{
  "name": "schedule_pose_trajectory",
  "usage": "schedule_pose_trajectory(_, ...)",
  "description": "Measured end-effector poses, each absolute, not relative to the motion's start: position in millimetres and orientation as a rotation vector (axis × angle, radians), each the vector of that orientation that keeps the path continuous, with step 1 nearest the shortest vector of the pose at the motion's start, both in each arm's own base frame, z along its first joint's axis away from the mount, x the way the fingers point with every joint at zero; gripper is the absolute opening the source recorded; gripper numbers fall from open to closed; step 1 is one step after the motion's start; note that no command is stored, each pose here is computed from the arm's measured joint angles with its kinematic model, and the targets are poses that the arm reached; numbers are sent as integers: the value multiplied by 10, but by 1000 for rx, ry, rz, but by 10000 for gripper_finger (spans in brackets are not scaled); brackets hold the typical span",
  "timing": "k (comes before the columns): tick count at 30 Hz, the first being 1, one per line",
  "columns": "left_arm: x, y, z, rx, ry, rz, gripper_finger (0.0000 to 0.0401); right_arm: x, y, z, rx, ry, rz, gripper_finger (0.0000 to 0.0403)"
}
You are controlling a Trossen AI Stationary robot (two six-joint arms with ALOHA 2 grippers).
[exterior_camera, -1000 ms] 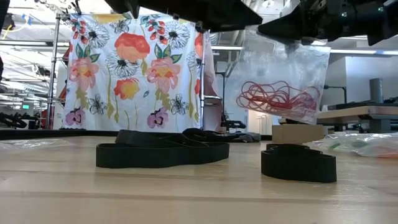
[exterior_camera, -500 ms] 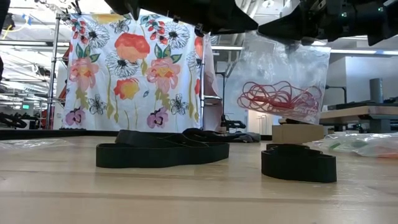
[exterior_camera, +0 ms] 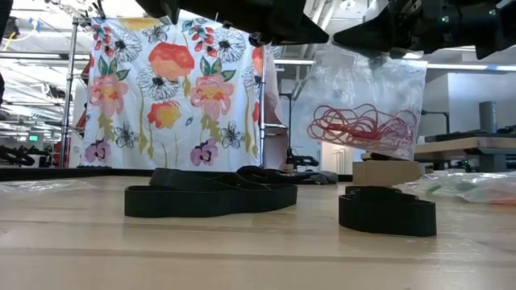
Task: Sort rubber bands
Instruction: Close the transparent zip bag containing the red rubber bands
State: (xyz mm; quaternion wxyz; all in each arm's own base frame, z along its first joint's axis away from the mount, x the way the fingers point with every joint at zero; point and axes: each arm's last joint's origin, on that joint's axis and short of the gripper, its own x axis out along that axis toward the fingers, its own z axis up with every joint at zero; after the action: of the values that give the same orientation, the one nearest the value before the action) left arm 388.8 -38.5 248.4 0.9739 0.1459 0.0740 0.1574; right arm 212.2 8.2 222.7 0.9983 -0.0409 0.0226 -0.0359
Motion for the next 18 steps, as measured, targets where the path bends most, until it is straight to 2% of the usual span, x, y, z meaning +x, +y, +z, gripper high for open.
schedule_pose_trajectory(12,3847,-476,2505,365,174,433,0,2123,81,2225,-82,50,-76,22)
schedule_pose_trajectory(18,3705,-549,2672,385,202,498,0,2124,81,2234,-82,44,-76,22)
